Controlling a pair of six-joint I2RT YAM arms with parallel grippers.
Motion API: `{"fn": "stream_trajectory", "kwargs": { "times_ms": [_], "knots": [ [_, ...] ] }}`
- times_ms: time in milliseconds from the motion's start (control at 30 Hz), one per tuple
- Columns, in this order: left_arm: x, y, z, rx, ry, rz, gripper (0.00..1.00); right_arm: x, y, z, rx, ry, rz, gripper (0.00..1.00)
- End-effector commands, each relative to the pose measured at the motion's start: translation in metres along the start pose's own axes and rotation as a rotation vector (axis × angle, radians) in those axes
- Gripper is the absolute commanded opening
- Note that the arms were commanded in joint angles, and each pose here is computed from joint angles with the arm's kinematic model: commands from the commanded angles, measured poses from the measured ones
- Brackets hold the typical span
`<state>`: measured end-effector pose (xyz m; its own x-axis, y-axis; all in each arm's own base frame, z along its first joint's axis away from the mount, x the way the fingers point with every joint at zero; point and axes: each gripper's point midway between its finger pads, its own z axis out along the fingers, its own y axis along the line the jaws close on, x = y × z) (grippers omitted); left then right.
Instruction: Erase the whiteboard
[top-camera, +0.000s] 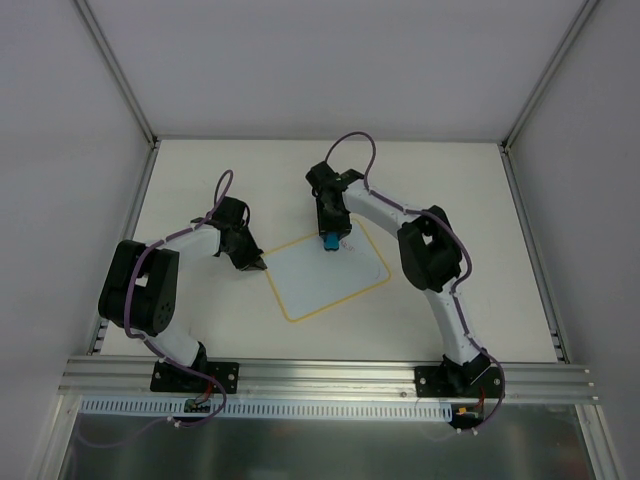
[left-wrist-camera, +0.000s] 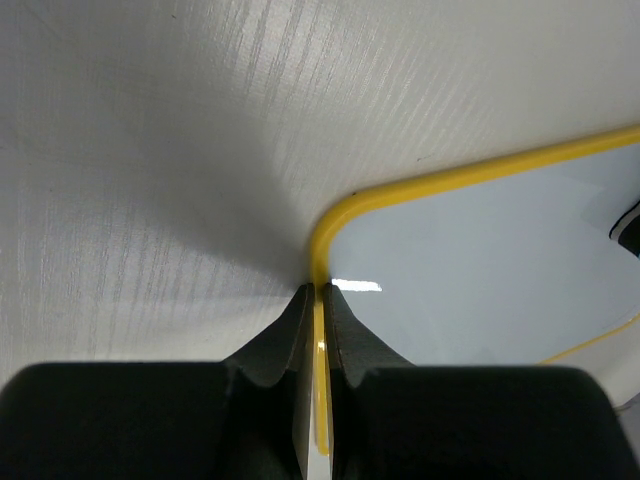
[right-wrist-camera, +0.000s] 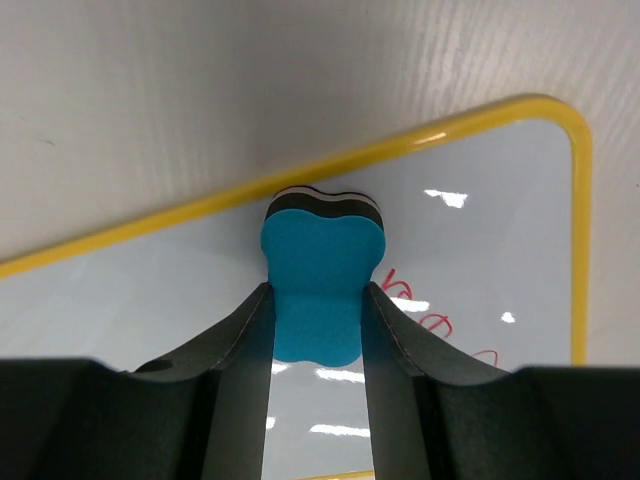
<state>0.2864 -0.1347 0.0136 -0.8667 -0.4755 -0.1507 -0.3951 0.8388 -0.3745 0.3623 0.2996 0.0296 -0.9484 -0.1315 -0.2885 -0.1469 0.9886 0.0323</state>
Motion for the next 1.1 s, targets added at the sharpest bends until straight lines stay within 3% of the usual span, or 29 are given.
{"fn": "stream_trajectory", "kwargs": {
  "times_ms": [0,133,400,633,1067],
  "knots": [
    [0.028,0.039,0.004,-0.143,0.079,0.006,0.00,0.007,0.005,0.017,0.015,0.059,0.065,0.00],
    [0.029,0.040,0.004,-0.145,0.079,0.000,0.00,0.009,-0.001,0.021,0.036,0.081,0.108,0.00],
    [0.031,0.041,0.005,-0.150,0.082,-0.012,0.00,0.067,-0.086,0.022,0.172,0.231,0.206,0.00],
    [0.030,0.041,0.004,-0.149,0.081,-0.012,0.00,0.098,-0.135,0.000,0.225,0.230,0.202,0.00],
    [0.028,0.037,0.002,-0.133,0.073,-0.005,0.00,0.063,-0.051,0.001,0.048,0.180,0.119,0.00]
  ]
}}
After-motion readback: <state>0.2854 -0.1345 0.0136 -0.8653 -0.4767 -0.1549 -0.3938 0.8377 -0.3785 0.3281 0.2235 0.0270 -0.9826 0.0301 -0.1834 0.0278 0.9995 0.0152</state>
